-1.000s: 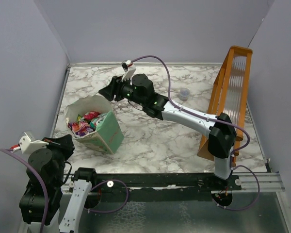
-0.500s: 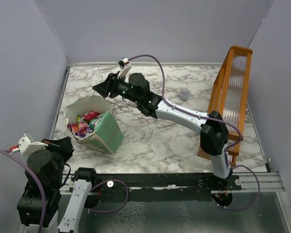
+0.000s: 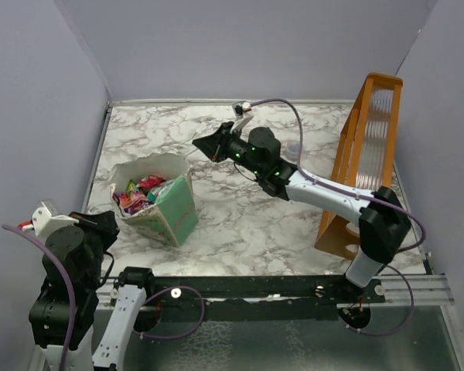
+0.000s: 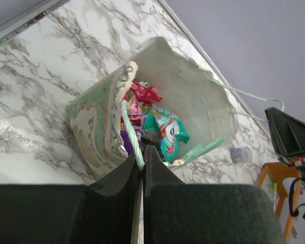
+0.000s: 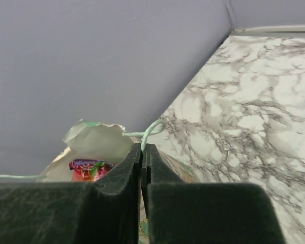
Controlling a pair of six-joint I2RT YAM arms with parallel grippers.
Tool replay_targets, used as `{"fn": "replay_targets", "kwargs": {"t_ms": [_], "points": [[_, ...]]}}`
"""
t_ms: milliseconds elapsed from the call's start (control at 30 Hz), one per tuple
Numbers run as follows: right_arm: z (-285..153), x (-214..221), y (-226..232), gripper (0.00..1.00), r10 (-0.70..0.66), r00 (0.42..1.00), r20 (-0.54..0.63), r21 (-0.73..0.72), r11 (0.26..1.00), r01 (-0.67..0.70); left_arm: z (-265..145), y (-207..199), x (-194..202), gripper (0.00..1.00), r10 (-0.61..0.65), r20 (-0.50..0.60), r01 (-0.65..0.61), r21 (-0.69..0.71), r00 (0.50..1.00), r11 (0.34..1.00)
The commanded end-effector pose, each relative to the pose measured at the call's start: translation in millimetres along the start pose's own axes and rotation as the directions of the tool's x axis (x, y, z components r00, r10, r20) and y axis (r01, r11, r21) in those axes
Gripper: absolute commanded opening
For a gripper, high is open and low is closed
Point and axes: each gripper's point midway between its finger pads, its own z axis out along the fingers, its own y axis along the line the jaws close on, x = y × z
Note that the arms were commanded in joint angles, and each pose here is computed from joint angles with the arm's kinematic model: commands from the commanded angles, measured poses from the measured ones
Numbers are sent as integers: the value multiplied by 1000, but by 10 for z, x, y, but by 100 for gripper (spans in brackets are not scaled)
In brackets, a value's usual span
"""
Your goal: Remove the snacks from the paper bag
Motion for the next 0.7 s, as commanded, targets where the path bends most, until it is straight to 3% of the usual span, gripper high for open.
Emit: {"fn": "replay_targets", "kwargs": {"t_ms": [0,100,333,667], "points": [[-442,-617,53,1,-72,986,152,26,997,69,88,-267,-72,5,26,-2,-26,84,1000,996],[-635,-632,-8,1,-128,984,127,70,990,120,169,-419,-56,6,47,-38,-42,118,998,992],[-951,-537,-21,1,-191,980,50,83,979,187,396,-531,-21,19,130,-93,-120,99,987,988],[-1151,-634,36,1,-213,975,71,90,974,206,387,-789,71,52,50,-199,-20,152,979,988]]}}
